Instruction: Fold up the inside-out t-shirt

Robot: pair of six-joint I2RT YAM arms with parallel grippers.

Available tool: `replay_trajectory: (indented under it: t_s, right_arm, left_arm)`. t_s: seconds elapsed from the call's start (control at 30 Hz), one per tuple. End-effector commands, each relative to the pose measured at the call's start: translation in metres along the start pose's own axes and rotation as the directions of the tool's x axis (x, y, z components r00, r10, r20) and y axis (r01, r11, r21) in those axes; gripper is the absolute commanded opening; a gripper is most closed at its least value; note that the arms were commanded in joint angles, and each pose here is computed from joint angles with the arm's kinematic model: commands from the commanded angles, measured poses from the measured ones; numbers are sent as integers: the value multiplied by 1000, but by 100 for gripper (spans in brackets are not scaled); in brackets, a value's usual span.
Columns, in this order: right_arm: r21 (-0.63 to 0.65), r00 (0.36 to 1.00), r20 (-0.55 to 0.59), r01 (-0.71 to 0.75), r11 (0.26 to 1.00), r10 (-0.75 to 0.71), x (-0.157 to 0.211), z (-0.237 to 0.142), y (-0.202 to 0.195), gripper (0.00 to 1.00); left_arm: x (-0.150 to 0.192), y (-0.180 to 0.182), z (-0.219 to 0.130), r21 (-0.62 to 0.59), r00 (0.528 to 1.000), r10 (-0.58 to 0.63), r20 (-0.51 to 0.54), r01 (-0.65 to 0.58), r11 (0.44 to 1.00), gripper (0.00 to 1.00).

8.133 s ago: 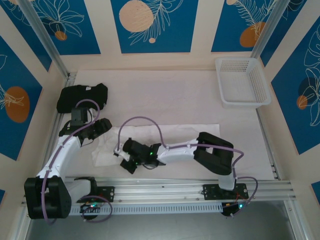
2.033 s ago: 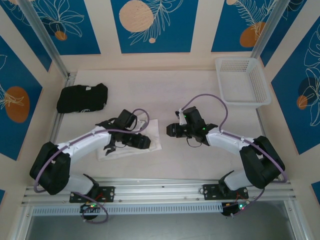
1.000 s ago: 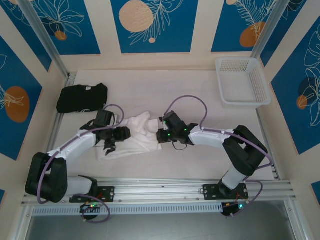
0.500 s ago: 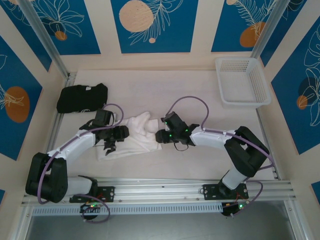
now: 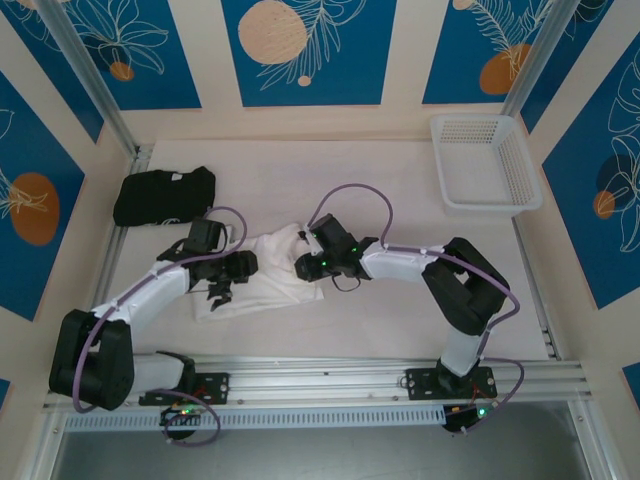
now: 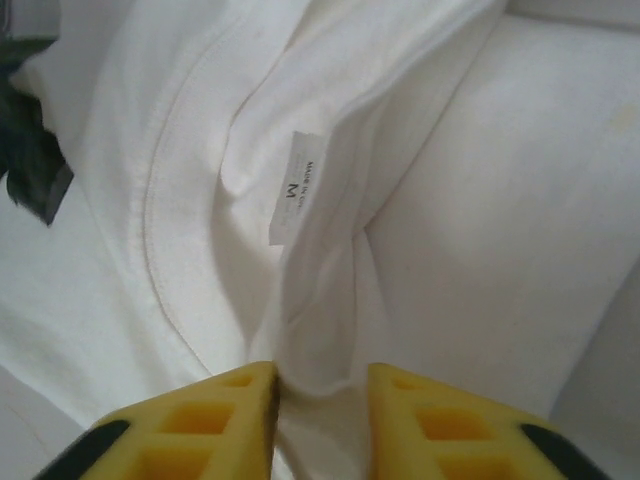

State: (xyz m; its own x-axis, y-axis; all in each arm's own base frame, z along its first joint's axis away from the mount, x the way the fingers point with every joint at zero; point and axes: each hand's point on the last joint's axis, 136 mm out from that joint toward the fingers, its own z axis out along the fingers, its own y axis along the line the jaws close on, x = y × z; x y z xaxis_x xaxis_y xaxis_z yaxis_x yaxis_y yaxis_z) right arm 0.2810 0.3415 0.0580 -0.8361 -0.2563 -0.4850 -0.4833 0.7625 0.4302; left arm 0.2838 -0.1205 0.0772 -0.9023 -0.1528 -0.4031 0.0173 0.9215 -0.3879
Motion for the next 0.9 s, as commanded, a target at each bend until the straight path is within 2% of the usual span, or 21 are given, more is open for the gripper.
replay_trajectory:
  t_s: [0.0,0.17,0.23,0.27,0.37,0.53,0.63,0.67,0.77,0.87]
  right_arm:
    - [-12,1000,12,-2,1000,2,-1,-14,3,11]
    - [76,986,-9,-162,984,164,22,-25,-23,0]
    - [131,967,-36,-245,961,251,36,-24,-37,0]
    - [152,957,-45,-276,949,286,41,-23,-42,2]
    - [192,948,-58,-298,935,313,45,-22,-50,17]
    - [240,966,-10,-248,939,258,27,-43,-55,33]
    - [192,982,40,-190,963,186,9,-52,-46,39]
    - [154,984,52,-176,972,170,2,-51,-40,40]
    - [68,982,80,-179,981,174,-24,-42,-31,43]
    - [44,977,112,-186,982,180,-48,-31,-34,44]
  left_arm:
    - [-3,6,-5,-20,1000,9,16,-8,1000,64]
    - [-2,6,-5,-22,1000,7,20,-6,1000,64]
    - [-5,6,-7,-23,1000,7,31,-6,1000,64]
    - [-6,5,-8,-21,999,6,37,-5,1000,64]
    - [-12,2,-10,-11,998,6,56,-5,1000,65]
    - [-22,-2,-14,-7,997,9,81,-9,1000,65]
    - [-24,1,-16,-23,995,12,97,-10,1000,66]
    - [-24,3,-16,-32,995,10,100,-7,999,70]
    - [-23,6,-17,-40,994,9,110,-4,999,72]
    - [-20,5,-19,-36,994,9,106,-6,999,73]
